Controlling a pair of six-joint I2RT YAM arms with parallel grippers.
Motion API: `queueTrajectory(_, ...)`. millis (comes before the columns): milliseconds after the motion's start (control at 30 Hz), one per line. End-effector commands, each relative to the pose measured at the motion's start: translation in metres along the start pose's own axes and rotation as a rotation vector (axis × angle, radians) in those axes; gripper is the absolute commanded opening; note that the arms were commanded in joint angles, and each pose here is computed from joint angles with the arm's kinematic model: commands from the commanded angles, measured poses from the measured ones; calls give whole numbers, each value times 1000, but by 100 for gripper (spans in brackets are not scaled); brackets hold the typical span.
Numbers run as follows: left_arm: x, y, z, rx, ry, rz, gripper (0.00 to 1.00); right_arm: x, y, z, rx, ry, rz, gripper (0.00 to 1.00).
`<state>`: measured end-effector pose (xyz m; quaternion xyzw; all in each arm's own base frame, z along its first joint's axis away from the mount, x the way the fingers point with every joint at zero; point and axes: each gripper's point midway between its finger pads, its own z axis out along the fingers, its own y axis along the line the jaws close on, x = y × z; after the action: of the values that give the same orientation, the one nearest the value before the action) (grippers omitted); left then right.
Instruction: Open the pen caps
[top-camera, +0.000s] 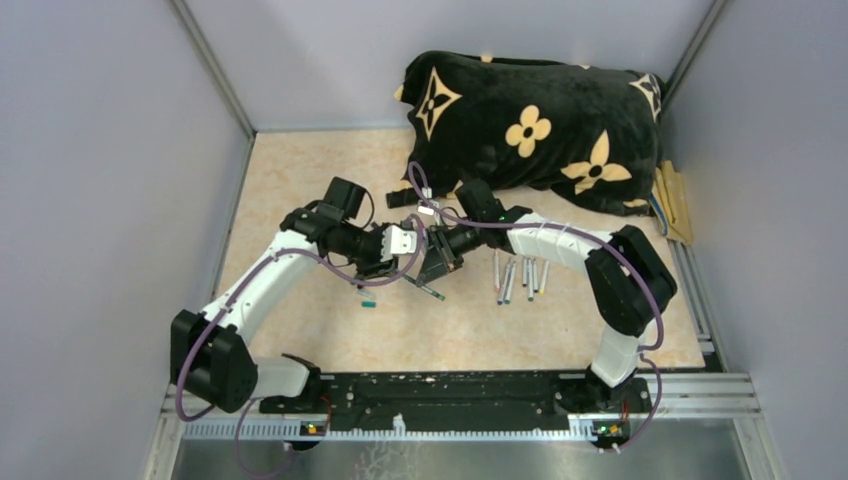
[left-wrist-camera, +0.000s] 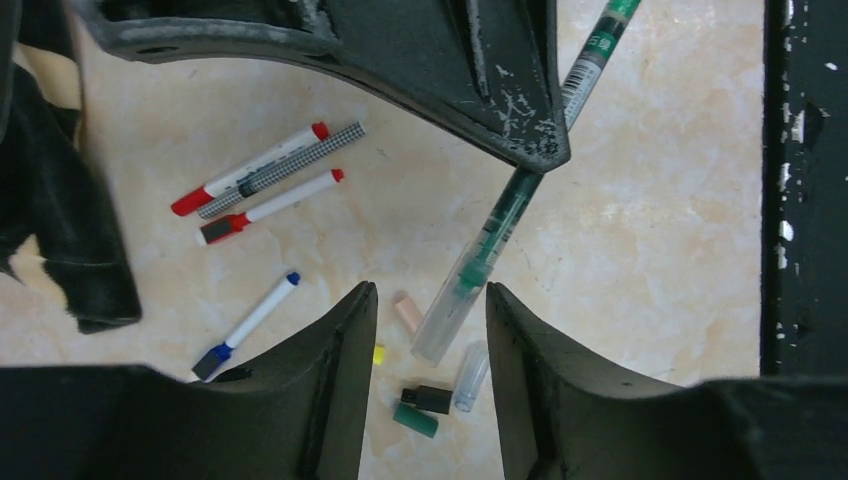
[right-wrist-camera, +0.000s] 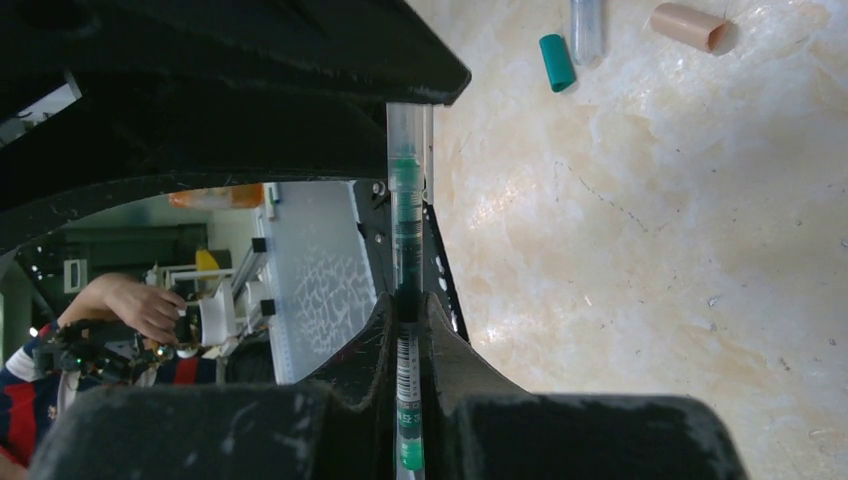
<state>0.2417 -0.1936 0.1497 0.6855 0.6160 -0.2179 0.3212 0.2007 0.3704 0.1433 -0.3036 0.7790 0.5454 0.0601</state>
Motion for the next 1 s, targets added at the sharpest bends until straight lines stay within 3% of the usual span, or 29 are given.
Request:
queueTrajectory(0,5,-21,4,106,24,25,47,-23,19,1,-63,-30,-80,0)
queueTrajectory(267,14,-22,1,87,68,60,55,-26,20,1,-64,-21,-79,0)
queueTrajectory(367,8,-17,-2,53,55,80,47,-26,21,2,-74,-23,-71,0)
queueTrajectory(500,3,-14,-3,31,51,103,24,-26,20,4,-87,-29,-54,0)
queueTrajectory(700,-2,-10,-6,6,46,118,1,-24,23,10,-116,-41,-34,28)
queueTrajectory(833,-8,-8,-9,-6,27,124,0,-16,24,18,-126,-14,-30,34)
queueTrajectory(967,-7,-7,-9,-8,36,126,0,-13,25,21,-133,-6,-27,30)
